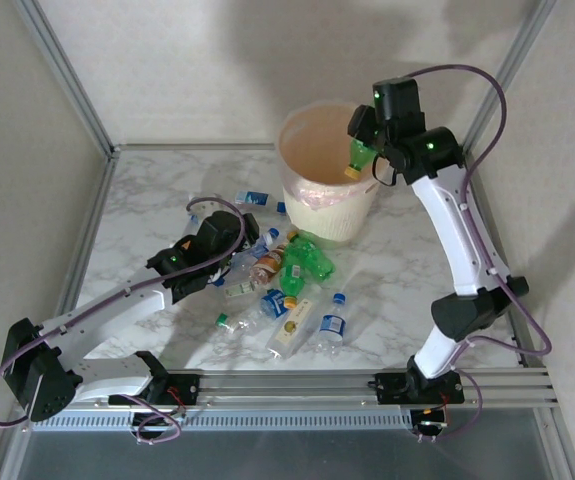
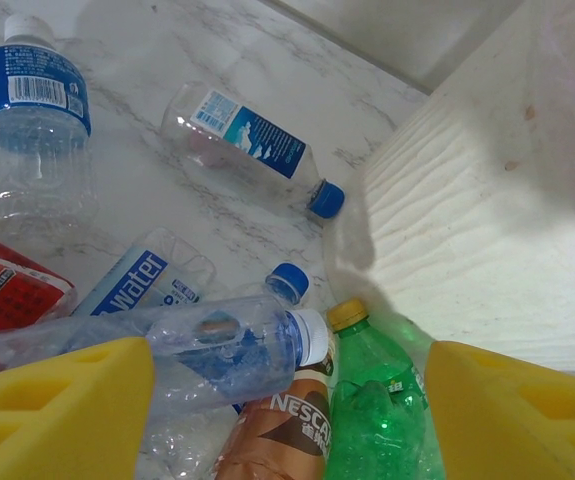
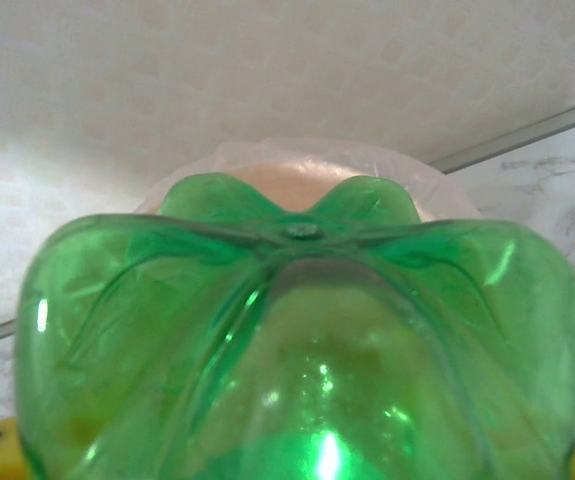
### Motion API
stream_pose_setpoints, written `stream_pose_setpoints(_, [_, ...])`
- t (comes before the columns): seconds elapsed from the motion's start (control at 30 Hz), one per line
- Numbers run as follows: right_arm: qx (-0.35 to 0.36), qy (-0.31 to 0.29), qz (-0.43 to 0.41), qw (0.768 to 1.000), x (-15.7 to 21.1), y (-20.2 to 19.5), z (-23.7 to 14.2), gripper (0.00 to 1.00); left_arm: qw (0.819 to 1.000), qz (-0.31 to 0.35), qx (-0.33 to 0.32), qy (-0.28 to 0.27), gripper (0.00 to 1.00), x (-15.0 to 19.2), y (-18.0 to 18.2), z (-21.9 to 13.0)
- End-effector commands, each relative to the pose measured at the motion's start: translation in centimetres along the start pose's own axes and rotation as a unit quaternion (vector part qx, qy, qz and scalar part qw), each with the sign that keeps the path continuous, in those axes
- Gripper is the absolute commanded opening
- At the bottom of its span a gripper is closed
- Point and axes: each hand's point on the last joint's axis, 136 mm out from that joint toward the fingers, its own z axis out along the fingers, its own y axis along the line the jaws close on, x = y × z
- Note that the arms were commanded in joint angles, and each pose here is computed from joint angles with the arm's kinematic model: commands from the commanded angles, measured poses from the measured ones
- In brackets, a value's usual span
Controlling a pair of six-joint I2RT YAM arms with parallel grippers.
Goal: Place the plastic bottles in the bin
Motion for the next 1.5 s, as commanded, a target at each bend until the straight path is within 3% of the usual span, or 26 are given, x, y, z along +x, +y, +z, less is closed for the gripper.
stream_pose_setpoints(0.0, [-0.023, -0.013, -0.008, 1.0, -1.4, 1.0, 1.0, 0.54, 1.0, -0.006, -0.011, -0.002, 0.72, -0.3, 0.8, -0.4])
stream_pose_setpoints(0.17, [-0.023, -0.003, -0.017, 1.0, -0.7, 1.3, 3.1, 0.57, 1.0, -0.009, -0.017, -0.003, 0.72, 0.0, 1.5, -0.4])
stream_pose_setpoints(0.33, [-0.021, 0.011, -0.021, 1.0, 0.0, 1.4, 4.5, 0.67, 1.0, -0.006, -0.022, -0.006, 0.72, 0.1, 1.9, -0.3])
stream_pose_setpoints(0.57, [-0.027, 0.004, -0.022, 0.999, -0.8, 1.6, 3.5, 0.82, 0.999, -0.009, -0.027, -0.015, 0.75, -0.7, 2.0, -0.9])
stream_pose_setpoints(0.8, [-0.089, 0.008, -0.032, 0.996, -0.5, 3.1, 0.1, 0.8, 0.998, -0.019, -0.055, -0.014, 0.8, -2.6, 3.0, -0.6])
stream_pose_setpoints(0.97, [-0.152, 0.011, -0.062, 0.986, 2.3, 4.7, -3.8, 0.8, 0.996, -0.046, -0.06, -0.037, 0.81, -5.4, 4.1, -1.3])
stream_pose_setpoints(1.17, [-0.21, 0.033, -0.13, 0.968, 7.4, 7.8, -8.3, 0.8, 0.995, -0.069, -0.071, -0.011, 0.79, -4.8, 5.8, 0.1])
stream_pose_setpoints(1.33, [-0.232, 0.067, -0.162, 0.957, 12.3, 10.1, -9.5, 0.8, 0.993, -0.08, -0.091, -0.011, 0.79, -5.4, 7.3, 1.2])
stream_pose_setpoints(1.47, [-0.237, 0.082, -0.158, 0.955, 14.6, 10.6, -9.7, 0.8, 0.989, -0.089, -0.113, 0.022, 0.77, -5.9, 9.4, 4.2])
